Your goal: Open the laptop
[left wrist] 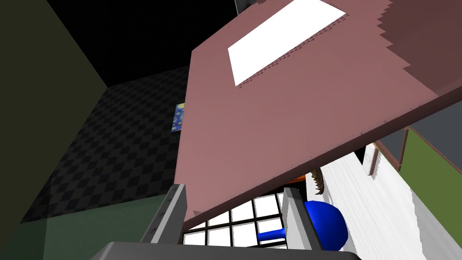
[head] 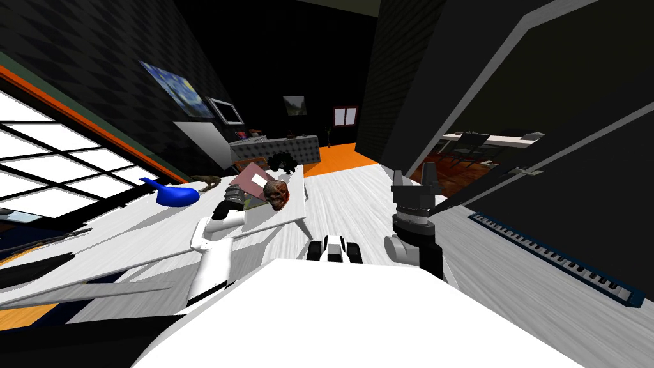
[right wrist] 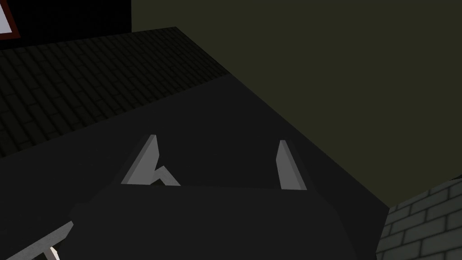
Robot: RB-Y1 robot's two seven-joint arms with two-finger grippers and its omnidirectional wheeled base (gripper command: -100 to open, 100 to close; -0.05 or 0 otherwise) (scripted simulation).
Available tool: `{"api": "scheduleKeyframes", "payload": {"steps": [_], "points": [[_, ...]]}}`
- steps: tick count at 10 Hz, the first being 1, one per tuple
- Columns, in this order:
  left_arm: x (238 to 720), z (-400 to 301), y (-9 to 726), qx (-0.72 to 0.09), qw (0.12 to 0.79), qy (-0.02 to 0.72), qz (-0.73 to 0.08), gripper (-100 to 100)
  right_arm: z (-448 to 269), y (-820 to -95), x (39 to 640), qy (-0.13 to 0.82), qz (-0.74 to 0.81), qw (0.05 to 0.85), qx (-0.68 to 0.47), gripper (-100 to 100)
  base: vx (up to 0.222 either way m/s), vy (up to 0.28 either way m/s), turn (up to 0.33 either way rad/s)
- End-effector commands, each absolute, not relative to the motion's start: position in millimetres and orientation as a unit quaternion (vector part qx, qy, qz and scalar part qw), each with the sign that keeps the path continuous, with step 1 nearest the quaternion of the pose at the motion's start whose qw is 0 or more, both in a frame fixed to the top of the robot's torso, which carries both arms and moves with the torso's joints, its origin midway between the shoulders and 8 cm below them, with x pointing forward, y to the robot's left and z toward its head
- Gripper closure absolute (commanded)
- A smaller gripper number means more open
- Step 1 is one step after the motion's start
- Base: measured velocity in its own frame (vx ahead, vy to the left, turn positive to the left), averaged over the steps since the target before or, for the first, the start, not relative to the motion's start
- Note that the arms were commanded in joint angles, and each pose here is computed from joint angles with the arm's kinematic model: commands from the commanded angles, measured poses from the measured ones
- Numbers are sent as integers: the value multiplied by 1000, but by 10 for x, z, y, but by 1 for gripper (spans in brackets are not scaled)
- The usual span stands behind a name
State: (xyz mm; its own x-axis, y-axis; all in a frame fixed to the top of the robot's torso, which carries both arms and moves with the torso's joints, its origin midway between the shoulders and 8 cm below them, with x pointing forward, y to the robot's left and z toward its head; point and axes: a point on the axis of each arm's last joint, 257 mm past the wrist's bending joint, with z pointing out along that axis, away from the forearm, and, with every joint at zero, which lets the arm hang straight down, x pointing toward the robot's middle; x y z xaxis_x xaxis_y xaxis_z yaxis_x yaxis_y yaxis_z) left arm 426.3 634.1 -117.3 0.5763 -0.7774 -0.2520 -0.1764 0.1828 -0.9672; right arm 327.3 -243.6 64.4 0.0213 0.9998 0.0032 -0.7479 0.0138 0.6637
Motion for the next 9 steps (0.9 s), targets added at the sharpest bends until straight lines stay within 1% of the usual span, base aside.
{"api": "scheduleKeyframes", "payload": {"steps": [1, 2, 6, 7, 9], "points": [[4280, -1190, 6329, -609, 647, 392, -239, 100, 644, -2436, 3273, 247, 654, 668, 255, 0, -21, 42, -12], [4307, -1292, 6289, -633, 626, 372, -263, 100, 644, -2436, 3273, 247, 654, 668, 255, 0, -16, 67, 17], [4371, -1463, 6184, -673, 583, 335, -309, 100, 644, -2436, 3273, 247, 654, 668, 255, 0, -43, 109, 0], [4408, -1546, 6121, -691, 560, 315, -331, 100, 644, -2436, 3273, 247, 654, 668, 255, 0, -37, 119, 17], [4446, -1627, 6052, -708, 536, 296, -353, 100, 644, -2436, 3273, 247, 654, 668, 255, 0, -43, 120, 9]]}}
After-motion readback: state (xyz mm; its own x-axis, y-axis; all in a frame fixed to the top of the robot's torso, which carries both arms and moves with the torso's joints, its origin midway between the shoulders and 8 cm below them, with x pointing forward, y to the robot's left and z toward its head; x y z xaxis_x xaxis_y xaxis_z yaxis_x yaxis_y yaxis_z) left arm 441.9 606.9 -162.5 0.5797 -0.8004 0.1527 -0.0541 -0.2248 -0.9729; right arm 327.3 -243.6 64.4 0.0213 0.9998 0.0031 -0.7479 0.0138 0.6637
